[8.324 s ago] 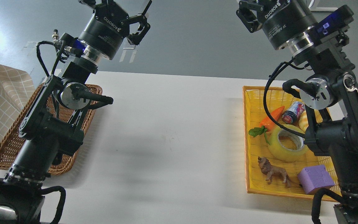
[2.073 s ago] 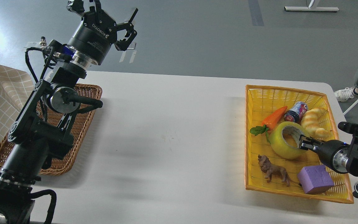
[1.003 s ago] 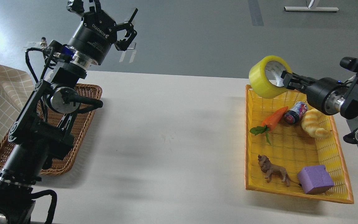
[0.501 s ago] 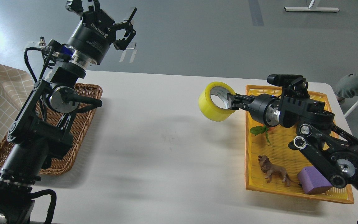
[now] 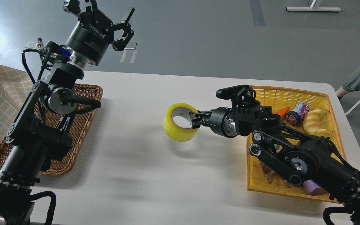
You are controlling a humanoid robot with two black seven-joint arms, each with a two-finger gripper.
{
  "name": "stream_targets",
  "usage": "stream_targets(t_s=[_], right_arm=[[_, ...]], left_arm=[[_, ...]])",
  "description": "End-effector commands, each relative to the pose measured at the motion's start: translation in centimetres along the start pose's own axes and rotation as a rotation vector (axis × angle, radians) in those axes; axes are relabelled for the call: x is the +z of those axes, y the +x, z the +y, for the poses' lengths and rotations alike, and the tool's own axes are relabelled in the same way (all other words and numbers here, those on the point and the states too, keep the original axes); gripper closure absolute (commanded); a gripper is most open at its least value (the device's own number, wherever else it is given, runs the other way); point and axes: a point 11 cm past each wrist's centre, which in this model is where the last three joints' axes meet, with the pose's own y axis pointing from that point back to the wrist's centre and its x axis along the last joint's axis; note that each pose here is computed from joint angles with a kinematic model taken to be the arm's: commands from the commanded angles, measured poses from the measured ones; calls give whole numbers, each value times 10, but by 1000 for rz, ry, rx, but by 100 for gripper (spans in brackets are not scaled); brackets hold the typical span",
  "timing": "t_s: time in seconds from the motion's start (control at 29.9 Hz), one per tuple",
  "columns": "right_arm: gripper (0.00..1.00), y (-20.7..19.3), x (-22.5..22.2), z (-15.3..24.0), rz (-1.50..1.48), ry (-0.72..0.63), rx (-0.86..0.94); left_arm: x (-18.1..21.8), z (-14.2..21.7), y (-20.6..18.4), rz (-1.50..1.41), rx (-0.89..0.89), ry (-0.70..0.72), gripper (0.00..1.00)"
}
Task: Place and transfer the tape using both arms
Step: 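Lift the tape roll and carry it toward the table center with right gripper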
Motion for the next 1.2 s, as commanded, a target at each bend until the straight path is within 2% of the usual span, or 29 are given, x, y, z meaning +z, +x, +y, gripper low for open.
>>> stream_targets(t_s=[0.0,0.43,0.5,0.6,0.64,0.67,0.77,0.84,1.0,1.14,1.17], right_arm=[[100,-5,-12,-10,-16,19,-16],[100,-18,-7,-18,-29,-5,-51],[97,-19,-5,-18,-32,-9,-54],[86,-21,-3,-19,-37,-16,-60],[79,-22,-1,-20,-41,-21,-62],[68,-24,0,-20,-43,-23,-66],[53,-24,0,-20,-47,-20,-66],[47,-25,0,-20,-48,-20,-67],[46,-24,1,-20,-50,-22,-64],[32,-13,0,-18,-47,-19,-43],[32,-13,0,-18,-47,-19,-43]], left_arm=[[2,1,2,-1,7,-7,2],[10,9,13,-23,30,-8,2],[11,9,13,-26,30,-8,2],[16,10,16,-33,33,-18,2],[17,11,17,-34,37,-21,2],[18,12,18,-38,37,-19,2],[18,14,20,-39,42,-18,2],[17,14,20,-40,43,-17,2],[18,14,19,-40,42,-19,2],[22,15,22,-55,45,-16,2],[22,15,22,-55,45,-16,2]])
